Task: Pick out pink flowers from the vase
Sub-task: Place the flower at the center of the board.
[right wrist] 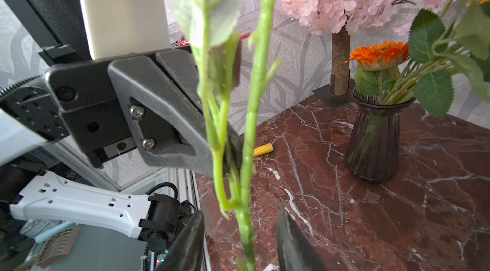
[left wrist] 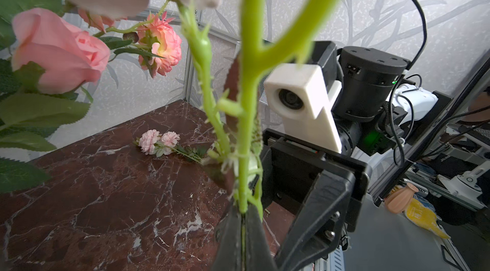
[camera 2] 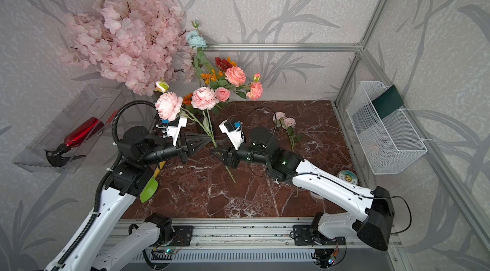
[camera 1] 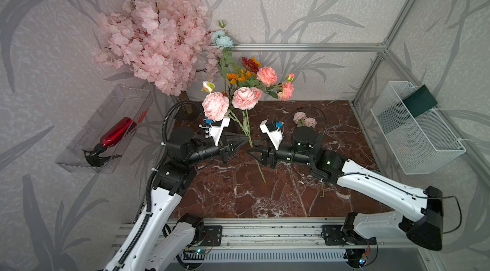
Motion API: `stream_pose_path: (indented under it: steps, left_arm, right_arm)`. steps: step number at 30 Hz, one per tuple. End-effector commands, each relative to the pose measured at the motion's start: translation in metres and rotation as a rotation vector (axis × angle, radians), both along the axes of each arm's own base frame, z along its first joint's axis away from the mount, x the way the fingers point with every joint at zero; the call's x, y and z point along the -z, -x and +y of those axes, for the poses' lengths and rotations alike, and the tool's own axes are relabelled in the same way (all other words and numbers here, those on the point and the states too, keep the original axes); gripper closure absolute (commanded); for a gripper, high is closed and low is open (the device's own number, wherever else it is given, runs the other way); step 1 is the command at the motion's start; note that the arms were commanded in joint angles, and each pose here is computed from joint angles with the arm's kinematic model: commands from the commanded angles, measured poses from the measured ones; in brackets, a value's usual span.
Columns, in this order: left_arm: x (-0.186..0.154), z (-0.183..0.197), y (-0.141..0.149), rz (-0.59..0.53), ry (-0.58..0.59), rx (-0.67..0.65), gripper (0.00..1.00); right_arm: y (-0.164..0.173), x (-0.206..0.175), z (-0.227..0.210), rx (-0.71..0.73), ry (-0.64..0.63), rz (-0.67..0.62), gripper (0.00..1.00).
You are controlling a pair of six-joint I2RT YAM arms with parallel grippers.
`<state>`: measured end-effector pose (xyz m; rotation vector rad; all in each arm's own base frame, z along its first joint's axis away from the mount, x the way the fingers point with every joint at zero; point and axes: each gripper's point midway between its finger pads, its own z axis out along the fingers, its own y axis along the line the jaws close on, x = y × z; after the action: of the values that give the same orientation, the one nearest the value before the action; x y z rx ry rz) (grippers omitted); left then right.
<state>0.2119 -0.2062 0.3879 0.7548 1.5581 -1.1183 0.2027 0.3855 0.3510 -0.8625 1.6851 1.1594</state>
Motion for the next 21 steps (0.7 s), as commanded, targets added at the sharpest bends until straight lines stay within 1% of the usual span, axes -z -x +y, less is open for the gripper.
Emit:
stream_pose_path:
  steps: [1, 6, 8, 11, 13, 14, 15, 20, 21]
  left_arm:
    - [-0.009, -0.004, 0.008, -0.040, 0.007, 0.033, 1.00]
    - [-0.004, -0.006, 0.006, -0.030, -0.008, 0.038, 1.00]
    - [-0.005, -0.006, 0.006, -0.032, -0.010, 0.040, 1.00]
    - [-0.005, -0.007, 0.005, -0.034, -0.012, 0.040, 1.00]
    - [-0.004, -0.007, 0.005, -0.034, -0.014, 0.037, 1.00]
    - [-0.004, -0.006, 0.005, -0.037, -0.015, 0.034, 0.96]
    - [-0.004, -0.006, 0.003, -0.036, -0.015, 0.027, 0.89]
    - [0.005, -0.001, 0.008, -0.065, -0.034, -0.002, 0.39]
    - [0.007, 0.000, 0.010, -0.070, -0.036, -0.005, 0.34]
  right_arm:
    - [0.002, -0.023, 0.003, -0.009, -0.039, -0.046, 0.64]
    - [0.002, -0.024, -0.001, 0.000, -0.032, -0.057, 0.81]
    - [0.003, -0.024, -0.002, 0.003, -0.026, -0.062, 0.90]
    - [0.004, -0.024, -0.004, 0.001, -0.020, -0.073, 0.99]
    - [0.005, -0.023, -0.005, 0.002, -0.014, -0.078, 1.00]
    - [0.005, -0.024, -0.006, 0.005, -0.013, -0.081, 1.00]
    - [0.005, -0.024, -0.008, 0.010, -0.010, -0.086, 1.00]
    - [0.005, -0.028, -0.022, 0.056, -0.008, -0.116, 1.00]
    - [0.005, -0.028, -0.026, 0.067, -0.005, -0.121, 1.00]
